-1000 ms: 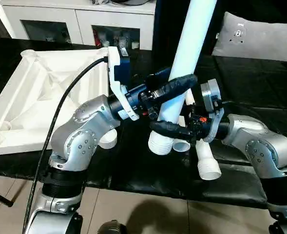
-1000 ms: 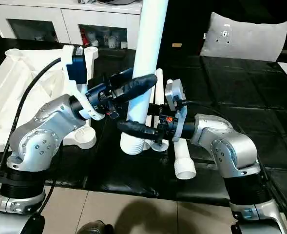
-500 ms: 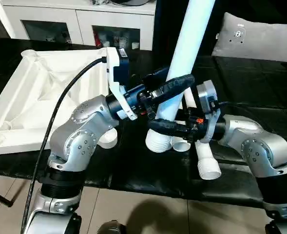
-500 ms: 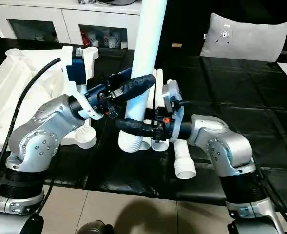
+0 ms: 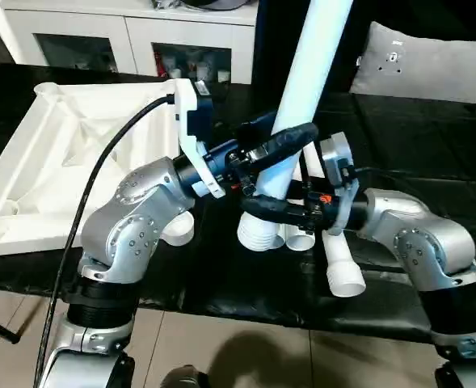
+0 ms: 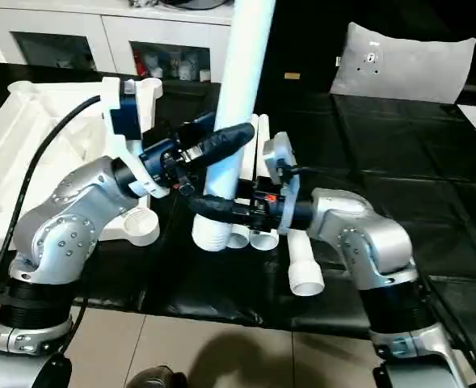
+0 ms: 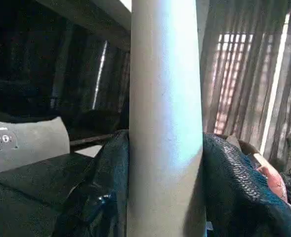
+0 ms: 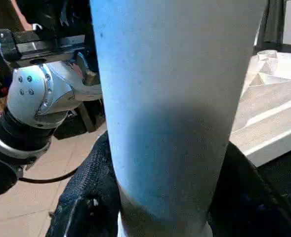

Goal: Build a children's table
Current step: Move to table

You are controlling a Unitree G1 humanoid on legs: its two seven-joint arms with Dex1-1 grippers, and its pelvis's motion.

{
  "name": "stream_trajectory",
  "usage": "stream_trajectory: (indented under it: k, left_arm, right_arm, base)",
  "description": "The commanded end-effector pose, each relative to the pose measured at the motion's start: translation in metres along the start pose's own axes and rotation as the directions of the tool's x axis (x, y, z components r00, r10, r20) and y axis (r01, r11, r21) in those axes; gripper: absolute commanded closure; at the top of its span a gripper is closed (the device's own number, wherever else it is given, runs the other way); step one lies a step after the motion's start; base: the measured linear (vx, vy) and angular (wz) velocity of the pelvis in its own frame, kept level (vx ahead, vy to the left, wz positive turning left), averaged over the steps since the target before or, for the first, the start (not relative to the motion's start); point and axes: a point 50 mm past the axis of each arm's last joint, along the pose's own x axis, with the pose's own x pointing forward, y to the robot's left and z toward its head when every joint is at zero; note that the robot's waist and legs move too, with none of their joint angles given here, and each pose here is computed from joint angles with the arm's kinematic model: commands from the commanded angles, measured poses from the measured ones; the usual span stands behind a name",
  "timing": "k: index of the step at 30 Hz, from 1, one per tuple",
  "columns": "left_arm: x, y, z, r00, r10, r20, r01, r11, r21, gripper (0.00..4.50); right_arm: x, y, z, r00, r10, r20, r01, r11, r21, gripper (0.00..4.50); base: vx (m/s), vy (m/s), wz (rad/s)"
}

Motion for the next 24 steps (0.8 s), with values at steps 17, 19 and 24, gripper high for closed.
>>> stream_trajectory:
  k: [17, 19, 24]
  left_arm:
    - [0.026, -0.034, 0.002, 0.982, -0.183, 0.048, 0.187, 0.979, -0.084, 0.64]
    - [0.025, -0.038, 0.002, 0.978, -0.2, 0.06, 0.206, 0.972, -0.115, 0.61]
    - [0.02, -0.033, 0.009, 0.981, -0.1, 0.168, 0.126, 0.98, -0.151, 0.44]
  right_arm:
    - [0.024, -0.018, -0.021, 0.961, -0.277, -0.003, 0.275, 0.957, -0.094, 2.61]
    - [0.024, -0.019, -0.023, 0.957, -0.29, -0.005, 0.288, 0.953, -0.092, 2.61]
    - [0.023, -0.025, -0.021, 0.919, -0.388, 0.072, 0.393, 0.916, -0.081, 2.61]
  base:
    - [0.0, 0.0, 0.0]
    - [0.0, 0.0, 0.0]
    - [0.0, 0.0, 0.0]
